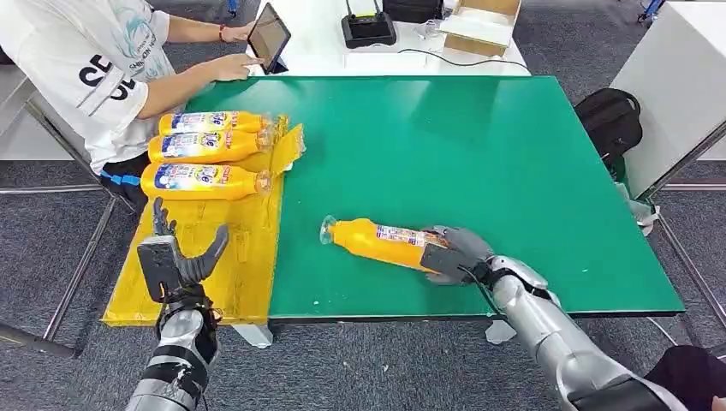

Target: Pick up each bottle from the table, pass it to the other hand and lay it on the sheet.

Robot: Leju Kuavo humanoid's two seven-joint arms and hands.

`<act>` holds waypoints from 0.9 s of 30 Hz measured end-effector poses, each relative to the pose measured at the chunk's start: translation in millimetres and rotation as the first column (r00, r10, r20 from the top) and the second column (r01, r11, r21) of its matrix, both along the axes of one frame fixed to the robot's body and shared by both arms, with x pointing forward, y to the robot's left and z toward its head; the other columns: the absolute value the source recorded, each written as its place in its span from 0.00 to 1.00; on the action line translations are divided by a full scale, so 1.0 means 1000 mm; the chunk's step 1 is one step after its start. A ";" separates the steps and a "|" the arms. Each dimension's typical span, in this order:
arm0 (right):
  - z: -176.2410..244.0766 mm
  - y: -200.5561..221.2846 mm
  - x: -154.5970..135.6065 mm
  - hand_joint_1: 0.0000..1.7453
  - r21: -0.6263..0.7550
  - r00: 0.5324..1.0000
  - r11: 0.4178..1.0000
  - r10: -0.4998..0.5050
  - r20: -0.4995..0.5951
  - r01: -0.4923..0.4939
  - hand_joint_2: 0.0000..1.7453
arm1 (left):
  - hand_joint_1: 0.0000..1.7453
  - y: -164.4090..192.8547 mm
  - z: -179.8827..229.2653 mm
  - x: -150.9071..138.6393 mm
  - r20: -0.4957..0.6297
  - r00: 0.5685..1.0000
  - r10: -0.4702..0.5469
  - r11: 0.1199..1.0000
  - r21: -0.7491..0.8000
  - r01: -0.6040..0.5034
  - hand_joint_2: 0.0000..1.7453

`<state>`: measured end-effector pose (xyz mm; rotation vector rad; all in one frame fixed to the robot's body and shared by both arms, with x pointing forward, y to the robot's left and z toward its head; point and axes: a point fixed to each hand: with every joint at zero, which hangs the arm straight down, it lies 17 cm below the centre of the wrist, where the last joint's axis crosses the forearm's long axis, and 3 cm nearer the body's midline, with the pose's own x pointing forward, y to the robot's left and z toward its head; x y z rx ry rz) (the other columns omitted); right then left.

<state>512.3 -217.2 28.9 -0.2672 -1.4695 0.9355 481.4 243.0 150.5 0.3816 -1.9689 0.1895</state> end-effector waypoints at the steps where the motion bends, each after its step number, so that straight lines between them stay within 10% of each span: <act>1: 0.009 0.003 -0.001 1.00 0.040 0.998 0.999 -0.031 0.051 0.029 1.00 | 0.00 -0.001 -0.001 0.000 -0.002 1.000 -0.007 1.000 -0.006 0.007 1.00; 9: 0.134 -0.006 -0.018 1.00 0.425 0.843 0.888 -0.358 0.402 0.175 1.00 | 0.00 -0.024 -0.017 -0.005 -0.033 0.993 -0.115 0.984 -0.144 0.109 1.00; 25: 0.178 -0.032 -0.039 1.00 0.538 0.731 0.821 -0.484 0.481 0.190 1.00 | 0.00 -0.035 -0.022 -0.005 -0.050 0.985 -0.163 0.967 -0.208 0.150 1.00; 27: 0.188 -0.037 -0.049 1.00 0.570 0.689 0.801 -0.519 0.507 0.183 1.00 | 0.00 -0.084 -0.020 -0.012 -0.010 0.900 -0.435 0.800 -0.463 0.381 1.00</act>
